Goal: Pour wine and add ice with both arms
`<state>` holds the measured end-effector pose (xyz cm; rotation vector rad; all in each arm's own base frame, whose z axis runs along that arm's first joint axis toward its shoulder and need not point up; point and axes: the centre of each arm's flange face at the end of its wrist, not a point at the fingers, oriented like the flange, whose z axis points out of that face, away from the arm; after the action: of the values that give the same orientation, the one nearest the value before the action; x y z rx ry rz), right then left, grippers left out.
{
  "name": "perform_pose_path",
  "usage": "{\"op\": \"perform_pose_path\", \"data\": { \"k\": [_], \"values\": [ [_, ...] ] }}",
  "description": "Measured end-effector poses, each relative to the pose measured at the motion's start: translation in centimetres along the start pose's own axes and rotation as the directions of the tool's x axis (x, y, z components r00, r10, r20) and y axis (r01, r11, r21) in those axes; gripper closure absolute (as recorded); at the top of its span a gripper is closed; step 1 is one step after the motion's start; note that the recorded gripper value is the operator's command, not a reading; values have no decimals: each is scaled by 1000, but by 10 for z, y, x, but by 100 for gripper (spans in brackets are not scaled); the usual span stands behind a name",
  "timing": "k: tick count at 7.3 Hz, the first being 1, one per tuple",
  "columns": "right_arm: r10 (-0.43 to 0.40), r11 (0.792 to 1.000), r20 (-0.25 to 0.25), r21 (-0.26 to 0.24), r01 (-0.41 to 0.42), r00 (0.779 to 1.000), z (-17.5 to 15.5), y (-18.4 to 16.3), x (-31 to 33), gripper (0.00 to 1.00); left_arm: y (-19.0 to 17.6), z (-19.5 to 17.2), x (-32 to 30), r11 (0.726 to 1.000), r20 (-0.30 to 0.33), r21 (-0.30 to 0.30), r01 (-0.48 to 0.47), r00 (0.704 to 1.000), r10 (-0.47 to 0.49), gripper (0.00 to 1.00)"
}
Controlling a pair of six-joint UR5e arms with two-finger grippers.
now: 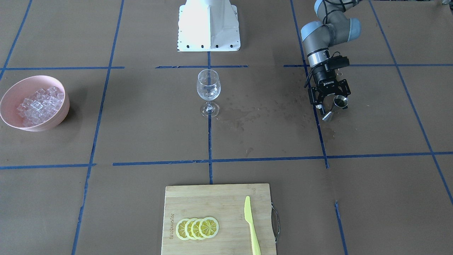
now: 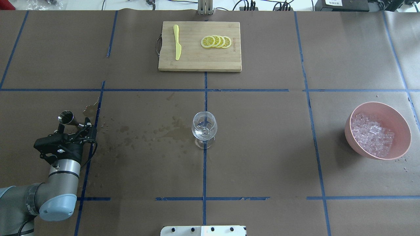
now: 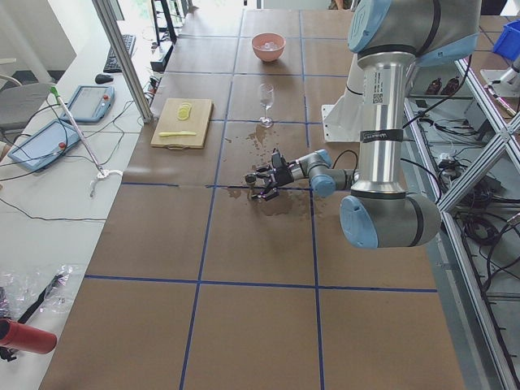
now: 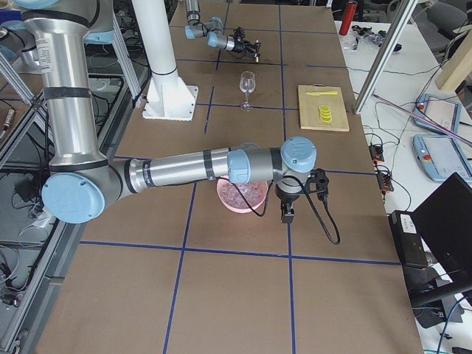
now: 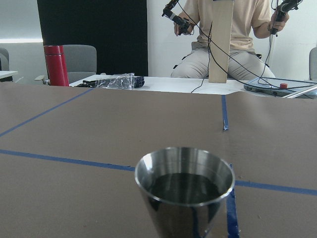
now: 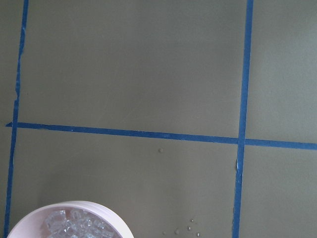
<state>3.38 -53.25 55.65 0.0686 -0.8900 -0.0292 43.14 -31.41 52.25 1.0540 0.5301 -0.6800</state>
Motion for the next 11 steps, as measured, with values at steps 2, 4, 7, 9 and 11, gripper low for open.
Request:
{"op": "perform_pose_path", "data": {
  "k": [2, 4, 7, 9, 11],
  "values": [
    [-1, 1000, 2, -1, 1, 1000, 0, -2, -4, 0, -7, 9, -3, 1000, 15, 16, 4, 1000, -5, 32],
    [-4, 1000, 3, -3, 4, 1000, 2, -3, -6, 0, -6, 15, -1, 1000, 21, 22, 6, 1000, -7, 32],
    [-4, 1000, 3, -4, 4, 1000, 2, -3, -6, 0, 1, 19, 11, 1000, 21, 24, 10, 1000, -11, 40],
    [-5, 1000, 4, -4, 5, 1000, 2, -3, -7, 0, 1, 20, 12, 1000, 21, 24, 12, 1000, -13, 65],
    [-5, 1000, 5, -3, 5, 1000, 2, -3, -7, 0, 0, 20, 13, 1000, 21, 24, 15, 1000, -15, 100]
  ]
}}
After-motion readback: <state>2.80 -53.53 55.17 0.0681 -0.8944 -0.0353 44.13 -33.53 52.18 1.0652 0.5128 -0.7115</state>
